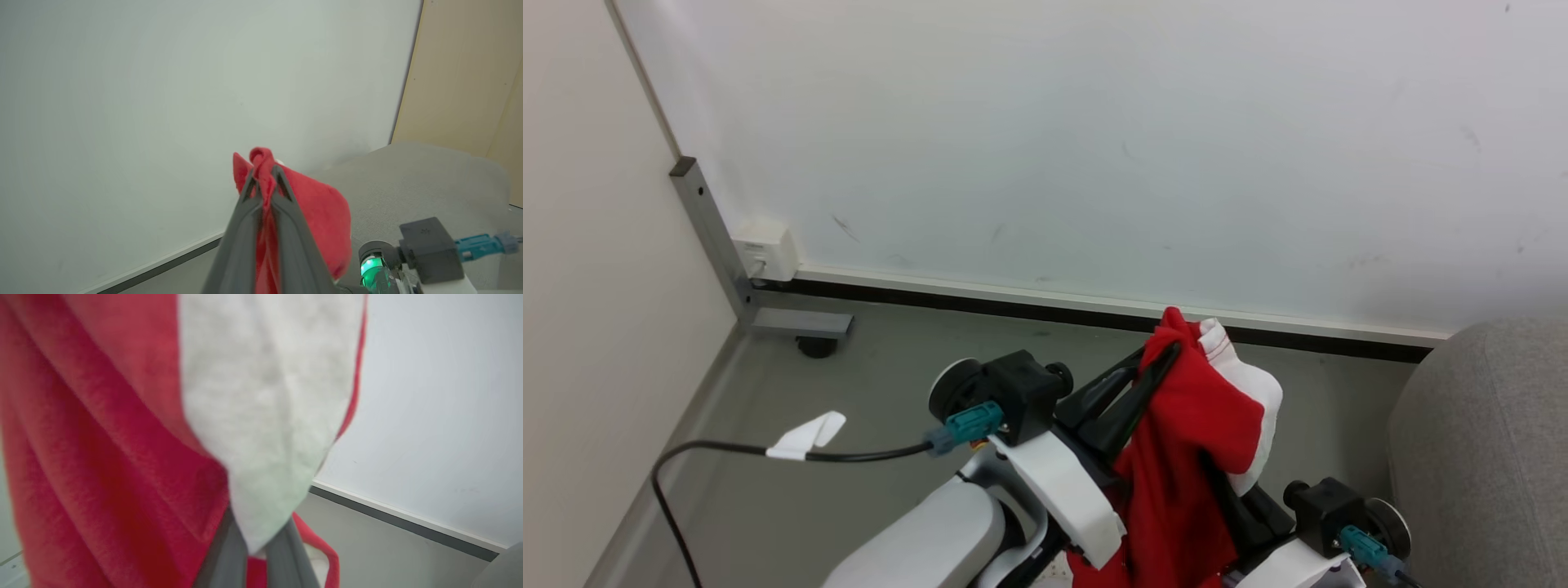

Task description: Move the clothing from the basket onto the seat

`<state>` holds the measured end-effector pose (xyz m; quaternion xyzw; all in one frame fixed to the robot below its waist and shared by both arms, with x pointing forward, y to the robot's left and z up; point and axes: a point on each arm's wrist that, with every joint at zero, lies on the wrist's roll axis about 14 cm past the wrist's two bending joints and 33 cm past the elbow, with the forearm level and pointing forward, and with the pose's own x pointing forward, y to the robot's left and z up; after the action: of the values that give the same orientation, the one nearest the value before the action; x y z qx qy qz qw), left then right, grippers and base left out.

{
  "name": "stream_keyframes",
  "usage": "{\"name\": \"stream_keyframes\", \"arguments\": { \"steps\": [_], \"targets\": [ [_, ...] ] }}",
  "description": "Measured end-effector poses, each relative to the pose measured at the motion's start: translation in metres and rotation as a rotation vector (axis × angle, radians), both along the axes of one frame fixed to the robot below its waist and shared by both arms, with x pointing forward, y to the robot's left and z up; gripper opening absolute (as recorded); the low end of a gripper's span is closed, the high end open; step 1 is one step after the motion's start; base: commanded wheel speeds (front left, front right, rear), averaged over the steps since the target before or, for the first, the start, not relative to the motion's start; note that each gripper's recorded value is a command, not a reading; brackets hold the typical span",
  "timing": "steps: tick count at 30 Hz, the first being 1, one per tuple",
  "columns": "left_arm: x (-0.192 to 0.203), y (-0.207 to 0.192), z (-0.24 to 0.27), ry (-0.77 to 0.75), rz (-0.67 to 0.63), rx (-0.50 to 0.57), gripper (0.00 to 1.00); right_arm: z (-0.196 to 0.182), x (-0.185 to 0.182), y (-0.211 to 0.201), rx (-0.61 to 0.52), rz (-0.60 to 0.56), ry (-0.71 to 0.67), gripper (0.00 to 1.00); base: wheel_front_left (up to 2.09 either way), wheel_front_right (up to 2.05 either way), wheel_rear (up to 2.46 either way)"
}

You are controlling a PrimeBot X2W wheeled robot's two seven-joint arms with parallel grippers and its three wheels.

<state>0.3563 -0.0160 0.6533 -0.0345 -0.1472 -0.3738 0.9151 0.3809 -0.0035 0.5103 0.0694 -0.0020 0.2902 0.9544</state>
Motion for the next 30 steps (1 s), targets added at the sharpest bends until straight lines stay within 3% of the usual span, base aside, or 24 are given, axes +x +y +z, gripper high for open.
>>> {"name": "stream_keyframes", "arguments": {
  "steps": [10,11,12,13,14,22,30],
  "targets": [
    [0.004,-0.006,-0.019,0.044,-0.010,0.022,0.00,0.014,0.004,-0.037,0.076,-0.123,-0.026,0.00,0.00,0.00,0.00],
    [0.003,-0.009,-0.022,0.050,-0.018,0.023,0.10,0.016,0.005,-0.044,0.069,-0.141,-0.037,0.00,0.00,0.00,0.00],
    [0.003,-0.012,-0.024,0.058,-0.027,0.024,0.41,0.018,0.006,-0.049,0.068,-0.156,-0.046,0.00,0.00,0.00,0.00],
    [0.002,-0.016,-0.027,0.066,-0.039,0.025,0.92,0.021,0.007,-0.056,0.073,-0.178,-0.055,0.00,0.00,0.00,0.00],
    [0.001,-0.020,-0.031,0.074,-0.054,0.032,1.00,0.024,0.008,-0.063,0.077,-0.198,-0.066,0.00,0.00,0.00,0.00],
    [-0.008,-0.053,-0.047,0.099,-0.170,0.048,1.00,0.045,0.007,-0.125,0.104,-0.369,-0.133,0.00,0.00,0.00,0.00],
    [-0.016,-0.092,-0.054,0.094,-0.293,0.047,1.00,0.061,-0.011,-0.204,0.058,-0.565,-0.203,0.00,0.00,0.00,0.00]
  ]
}}
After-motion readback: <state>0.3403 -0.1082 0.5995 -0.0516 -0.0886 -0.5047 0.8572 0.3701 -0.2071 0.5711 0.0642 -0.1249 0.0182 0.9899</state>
